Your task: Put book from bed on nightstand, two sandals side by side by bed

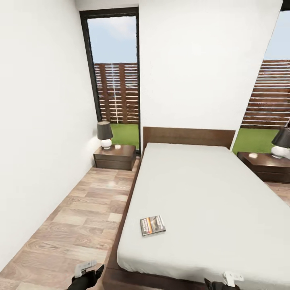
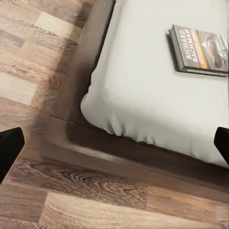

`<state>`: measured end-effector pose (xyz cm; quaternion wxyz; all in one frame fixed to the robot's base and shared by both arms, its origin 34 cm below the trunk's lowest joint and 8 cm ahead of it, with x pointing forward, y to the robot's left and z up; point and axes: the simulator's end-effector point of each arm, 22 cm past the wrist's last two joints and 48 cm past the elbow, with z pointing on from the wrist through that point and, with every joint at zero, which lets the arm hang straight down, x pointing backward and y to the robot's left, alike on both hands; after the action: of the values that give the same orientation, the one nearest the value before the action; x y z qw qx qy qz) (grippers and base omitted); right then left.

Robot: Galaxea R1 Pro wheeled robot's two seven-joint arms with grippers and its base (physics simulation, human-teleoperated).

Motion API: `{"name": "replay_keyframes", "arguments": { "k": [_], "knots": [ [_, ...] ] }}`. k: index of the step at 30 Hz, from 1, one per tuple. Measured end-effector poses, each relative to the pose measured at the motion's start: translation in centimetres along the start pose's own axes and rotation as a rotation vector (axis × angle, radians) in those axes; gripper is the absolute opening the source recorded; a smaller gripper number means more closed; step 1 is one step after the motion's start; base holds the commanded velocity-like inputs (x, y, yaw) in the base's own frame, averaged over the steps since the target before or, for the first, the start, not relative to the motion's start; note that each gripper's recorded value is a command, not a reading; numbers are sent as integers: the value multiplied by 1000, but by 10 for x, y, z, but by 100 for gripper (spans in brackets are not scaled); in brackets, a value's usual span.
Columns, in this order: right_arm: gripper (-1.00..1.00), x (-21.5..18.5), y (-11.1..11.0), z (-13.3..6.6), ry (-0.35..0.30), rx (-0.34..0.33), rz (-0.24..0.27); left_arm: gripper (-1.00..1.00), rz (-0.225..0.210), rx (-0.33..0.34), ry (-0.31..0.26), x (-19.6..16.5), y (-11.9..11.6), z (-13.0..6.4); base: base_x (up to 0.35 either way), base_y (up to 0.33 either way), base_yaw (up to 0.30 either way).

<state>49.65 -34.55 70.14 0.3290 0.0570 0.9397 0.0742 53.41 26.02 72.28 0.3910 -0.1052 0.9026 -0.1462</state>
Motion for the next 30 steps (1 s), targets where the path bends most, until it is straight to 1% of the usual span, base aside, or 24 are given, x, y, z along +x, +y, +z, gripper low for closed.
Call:
{"name": "replay_keyframes", "arguments": {
  "k": [6, 9, 14, 24, 30],
  "knots": [
    [100, 0, 0, 0, 0, 0, 0, 100, 0, 0, 0, 0, 0, 0, 170, 144, -278],
    [100, 0, 0, 0, 0, 0, 0, 100, -1, 0, 0, 0, 0, 0, 24, 19, -105],
    [100, 0, -1, 0, 1, 3, 0, 100, -1, -1, -1, 0, 1, 0, 43, 19, -24],
    [100, 0, -1, 0, 1, 6, 0, 100, 0, -1, -3, -1, 1, 0, 256, 74, -1],
    [100, 1, -1, 0, 2, 6, 1, 100, 0, -2, -2, -1, 1, 0, 111, 5, 0]
  ]
}}
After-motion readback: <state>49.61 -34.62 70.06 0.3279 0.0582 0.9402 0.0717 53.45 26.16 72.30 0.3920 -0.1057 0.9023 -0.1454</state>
